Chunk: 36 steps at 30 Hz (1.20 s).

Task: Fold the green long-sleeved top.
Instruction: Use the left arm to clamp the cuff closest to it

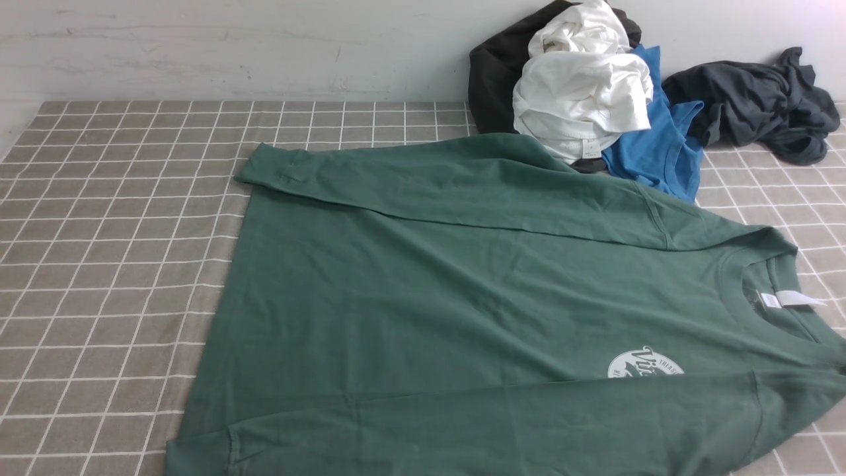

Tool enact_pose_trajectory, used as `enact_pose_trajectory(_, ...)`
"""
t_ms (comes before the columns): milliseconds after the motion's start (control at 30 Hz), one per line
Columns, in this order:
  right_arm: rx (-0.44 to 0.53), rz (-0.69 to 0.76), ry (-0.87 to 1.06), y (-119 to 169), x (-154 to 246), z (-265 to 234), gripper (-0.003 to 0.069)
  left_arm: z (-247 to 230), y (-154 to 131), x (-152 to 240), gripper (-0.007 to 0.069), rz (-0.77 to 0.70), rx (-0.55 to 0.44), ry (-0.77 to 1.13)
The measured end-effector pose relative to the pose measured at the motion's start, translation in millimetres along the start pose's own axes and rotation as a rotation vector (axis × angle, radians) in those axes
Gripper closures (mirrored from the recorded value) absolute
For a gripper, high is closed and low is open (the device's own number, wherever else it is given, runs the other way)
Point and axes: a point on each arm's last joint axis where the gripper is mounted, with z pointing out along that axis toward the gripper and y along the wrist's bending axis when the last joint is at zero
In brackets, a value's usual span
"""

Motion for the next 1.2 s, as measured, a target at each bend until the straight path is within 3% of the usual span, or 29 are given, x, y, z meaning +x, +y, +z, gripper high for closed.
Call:
enact_pose_trajectory(100,-0.022,-0.132,0.101,9,-35,25,0.0671,43,-8,-42,0.0632,0.118,-0.009,0.231)
enact_pose_trajectory(167,-0.010,-0.196,0.194,10,-45,40,0.0671,62,-7,-42,0.0632,0.137,-0.033,0.392)
enact_pose_trajectory(200,0.009,-0.234,0.289,9,-49,53,0.0671,77,-5,-32,0.0632,0.138,-0.058,0.550)
enact_pose_trajectory(233,0.013,-0.239,0.304,9,-48,52,0.0671,77,-5,-33,0.0632,0.138,-0.060,0.563)
enact_pose_trajectory(300,0.068,-0.267,0.579,2,-36,75,0.0671,95,0,5,0.0632,0.092,-0.111,0.940)
enact_pose_trajectory(333,0.070,-0.267,0.601,2,-35,76,0.0671,96,1,8,0.0632,0.087,-0.114,0.966)
enact_pose_trajectory(400,0.078,-0.254,0.881,0,-8,85,0.0671,98,2,49,0.0618,0.017,-0.132,1.274)
enact_pose_trajectory(433,0.071,-0.256,0.927,0,-3,85,0.0671,97,2,55,0.0612,0.008,-0.130,1.319)
enact_pose_trajectory(467,0.040,-0.251,1.110,2,17,85,0.0671,94,1,77,0.0581,-0.021,-0.107,1.476)
enact_pose_trajectory(533,-0.002,-0.257,1.214,5,28,83,0.0671,92,0,89,0.0543,-0.043,-0.079,1.562)
enact_pose_trajectory(567,-0.061,-0.267,1.307,10,41,83,0.0671,92,-2,105,0.0488,-0.069,-0.046,1.650)
enact_pose_trajectory(600,-0.078,-0.269,1.332,12,45,84,0.0671,92,-2,111,0.0470,-0.078,-0.038,1.676)
enact_pose_trajectory(700,-0.216,-0.292,1.377,27,63,90,0.0669,97,0,146,0.0277,-0.121,-0.021,1.774)
enact_pose_trajectory(833,-0.265,-0.301,1.341,34,72,98,0.0669,96,5,175,0.0206,-0.129,-0.042,1.861)
enact_pose_trajectory(933,-0.271,-0.290,1.323,37,75,101,0.0669,89,8,200,0.0223,-0.151,-0.057,1.963)
enact_pose_trajectory(1100,-0.266,-0.278,1.319,37,76,102,0.0669,83,0,227,0.0316,-0.134,-0.033,2.023)
enact_pose_trajectory(1200,-0.263,-0.272,1.319,38,76,102,0.0669,84,-9,234,0.0439,-0.098,-0.004,2.003)
